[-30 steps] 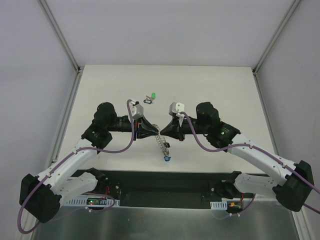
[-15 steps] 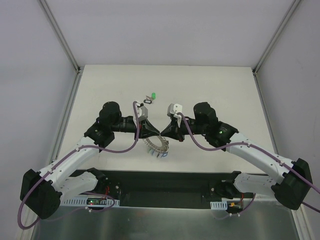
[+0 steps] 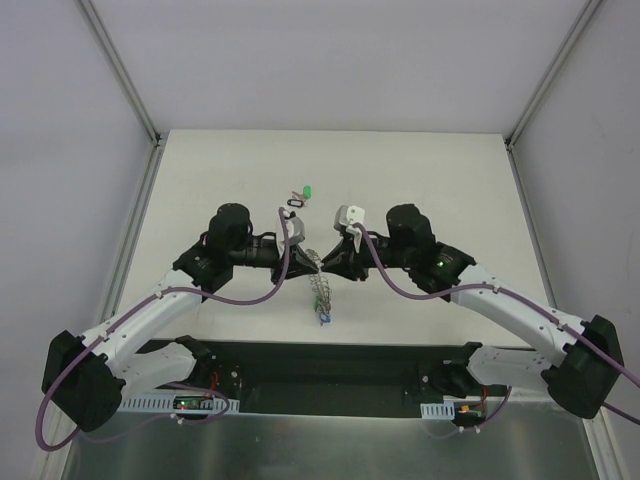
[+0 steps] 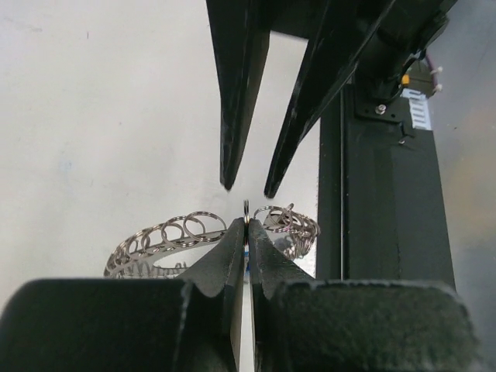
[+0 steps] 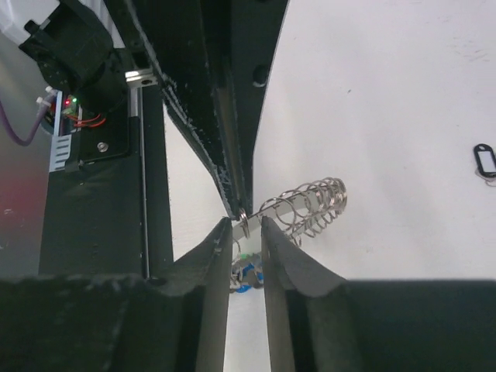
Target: Put the keys on the keyring
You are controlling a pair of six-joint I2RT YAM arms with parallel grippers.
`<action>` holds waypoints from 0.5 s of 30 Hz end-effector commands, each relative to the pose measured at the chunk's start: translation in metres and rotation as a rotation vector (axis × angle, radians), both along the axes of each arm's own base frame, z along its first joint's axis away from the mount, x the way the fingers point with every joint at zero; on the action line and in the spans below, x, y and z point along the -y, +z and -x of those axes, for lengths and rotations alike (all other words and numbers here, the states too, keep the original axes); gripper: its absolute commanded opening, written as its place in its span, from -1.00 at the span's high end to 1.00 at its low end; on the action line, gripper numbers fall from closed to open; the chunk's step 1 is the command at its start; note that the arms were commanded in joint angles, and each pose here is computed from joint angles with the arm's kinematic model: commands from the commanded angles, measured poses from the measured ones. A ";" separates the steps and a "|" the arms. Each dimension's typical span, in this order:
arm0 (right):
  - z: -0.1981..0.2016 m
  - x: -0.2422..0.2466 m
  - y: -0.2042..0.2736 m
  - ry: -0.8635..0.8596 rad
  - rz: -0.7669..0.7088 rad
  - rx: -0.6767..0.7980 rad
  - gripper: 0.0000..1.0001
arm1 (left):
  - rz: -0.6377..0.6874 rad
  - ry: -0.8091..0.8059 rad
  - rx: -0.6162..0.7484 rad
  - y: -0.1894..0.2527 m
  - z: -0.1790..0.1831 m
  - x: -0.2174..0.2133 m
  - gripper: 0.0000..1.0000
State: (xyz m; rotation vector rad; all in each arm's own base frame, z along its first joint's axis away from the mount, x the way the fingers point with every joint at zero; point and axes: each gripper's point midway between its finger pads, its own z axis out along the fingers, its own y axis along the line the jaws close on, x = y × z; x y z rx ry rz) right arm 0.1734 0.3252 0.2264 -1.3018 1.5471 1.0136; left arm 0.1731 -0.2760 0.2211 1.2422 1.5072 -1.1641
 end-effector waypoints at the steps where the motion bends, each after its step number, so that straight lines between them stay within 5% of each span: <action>1: -0.016 0.008 0.027 -0.079 -0.089 0.037 0.38 | -0.038 0.034 0.090 0.007 -0.007 -0.005 1.00; 6: -0.030 0.031 0.012 -0.230 -0.074 -0.006 -0.04 | -0.096 0.064 0.073 -0.001 -0.011 -0.010 1.00; 15: -0.048 0.058 -0.018 -0.434 -0.006 -0.060 -0.15 | -0.214 0.145 0.030 -0.005 -0.024 -0.020 1.00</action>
